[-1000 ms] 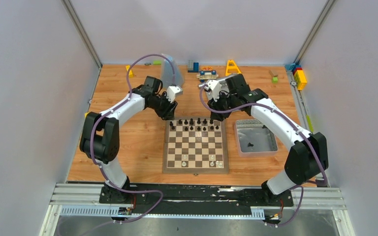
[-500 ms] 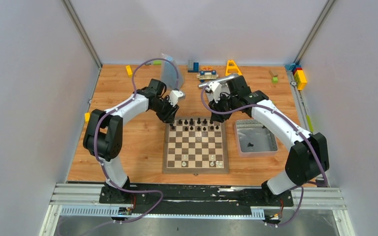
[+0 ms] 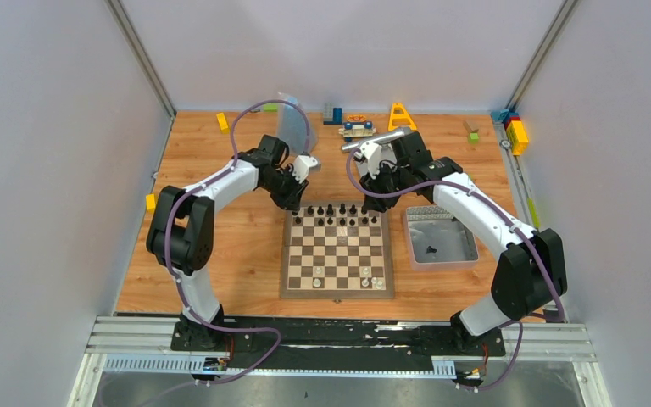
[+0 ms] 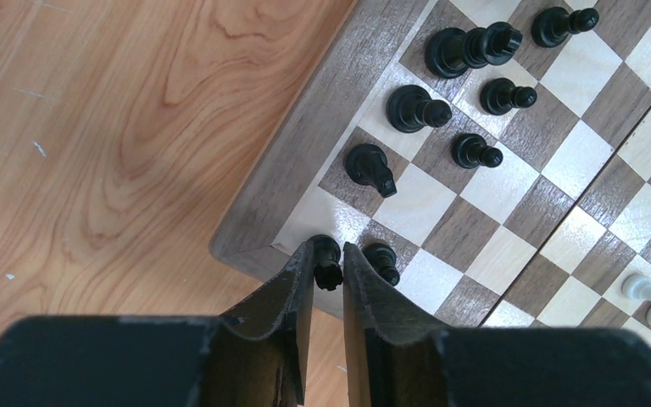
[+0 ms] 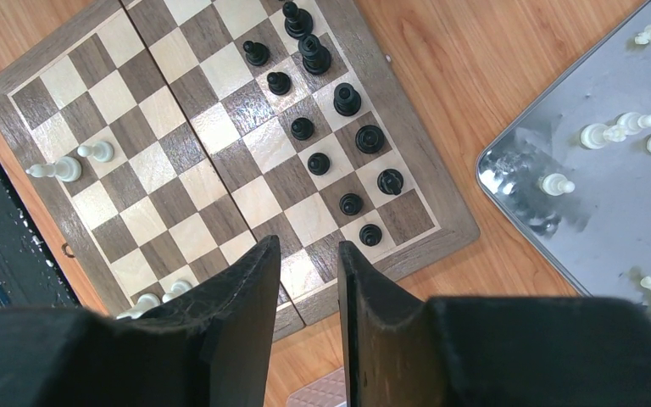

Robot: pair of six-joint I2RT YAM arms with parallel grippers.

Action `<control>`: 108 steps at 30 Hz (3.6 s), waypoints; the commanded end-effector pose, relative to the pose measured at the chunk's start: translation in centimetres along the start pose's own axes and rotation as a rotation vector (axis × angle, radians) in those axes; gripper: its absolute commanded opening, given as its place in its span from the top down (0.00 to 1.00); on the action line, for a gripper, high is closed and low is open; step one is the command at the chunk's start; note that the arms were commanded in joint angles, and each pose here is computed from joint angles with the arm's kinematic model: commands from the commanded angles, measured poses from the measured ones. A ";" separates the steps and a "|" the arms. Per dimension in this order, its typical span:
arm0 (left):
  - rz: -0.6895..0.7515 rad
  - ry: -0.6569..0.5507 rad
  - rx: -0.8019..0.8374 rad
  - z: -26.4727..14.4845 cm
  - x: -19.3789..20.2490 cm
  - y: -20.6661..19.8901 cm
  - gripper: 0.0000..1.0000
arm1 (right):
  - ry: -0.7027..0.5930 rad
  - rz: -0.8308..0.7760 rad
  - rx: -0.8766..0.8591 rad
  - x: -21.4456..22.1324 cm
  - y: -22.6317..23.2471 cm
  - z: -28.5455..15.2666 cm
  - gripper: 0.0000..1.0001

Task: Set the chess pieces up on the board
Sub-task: Adjust the chess piece on the chessboard, then pick up the chess piece from the storage box.

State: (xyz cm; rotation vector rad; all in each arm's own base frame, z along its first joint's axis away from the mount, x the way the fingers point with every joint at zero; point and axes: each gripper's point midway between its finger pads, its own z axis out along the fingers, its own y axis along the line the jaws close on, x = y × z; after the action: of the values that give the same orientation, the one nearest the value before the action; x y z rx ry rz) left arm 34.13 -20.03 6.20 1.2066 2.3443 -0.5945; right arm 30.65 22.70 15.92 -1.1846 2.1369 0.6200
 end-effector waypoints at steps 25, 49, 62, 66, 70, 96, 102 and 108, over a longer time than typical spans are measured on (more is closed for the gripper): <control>0.041 -0.024 -0.001 -0.1 -2.4 -0.1 0.62 | -0.046 -0.011 0.041 -0.7 -0.7 -0.9 0.69; 0.172 -0.257 -0.128 -9.7 -8.3 -2.3 0.42 | 0.244 0.078 0.439 15.6 -11.4 -9.3 0.58; 0.179 -0.232 -0.160 -10.8 -7.3 -2.5 0.42 | 0.491 -0.173 0.411 19.3 -15.3 -8.6 0.60; 0.178 -0.223 -0.160 -10.7 -7.2 -2.4 0.42 | 0.539 -0.212 0.420 20.3 -16.3 -8.4 0.60; 0.176 -0.216 -0.155 -10.4 -7.1 -2.3 0.42 | 0.545 -0.239 0.422 20.5 -16.9 -7.9 0.60; 0.168 -0.181 -0.147 -9.6 -6.4 -2.0 0.42 | 0.654 -0.300 0.392 23.4 -18.1 -6.5 0.69; 0.167 -0.177 -0.145 -9.5 -6.3 -2.0 0.42 | 0.646 -0.290 0.373 23.8 -17.6 -6.2 0.79; 0.167 -0.170 -0.143 -9.4 -6.2 -1.9 0.42 | 0.594 -0.257 0.341 23.2 -16.7 -5.7 0.89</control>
State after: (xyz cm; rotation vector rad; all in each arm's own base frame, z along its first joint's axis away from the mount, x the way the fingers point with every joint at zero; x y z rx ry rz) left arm 33.67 -19.55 16.52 1.1934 2.1234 -0.4586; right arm 34.72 -3.62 2.57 -1.5527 2.3579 -0.3480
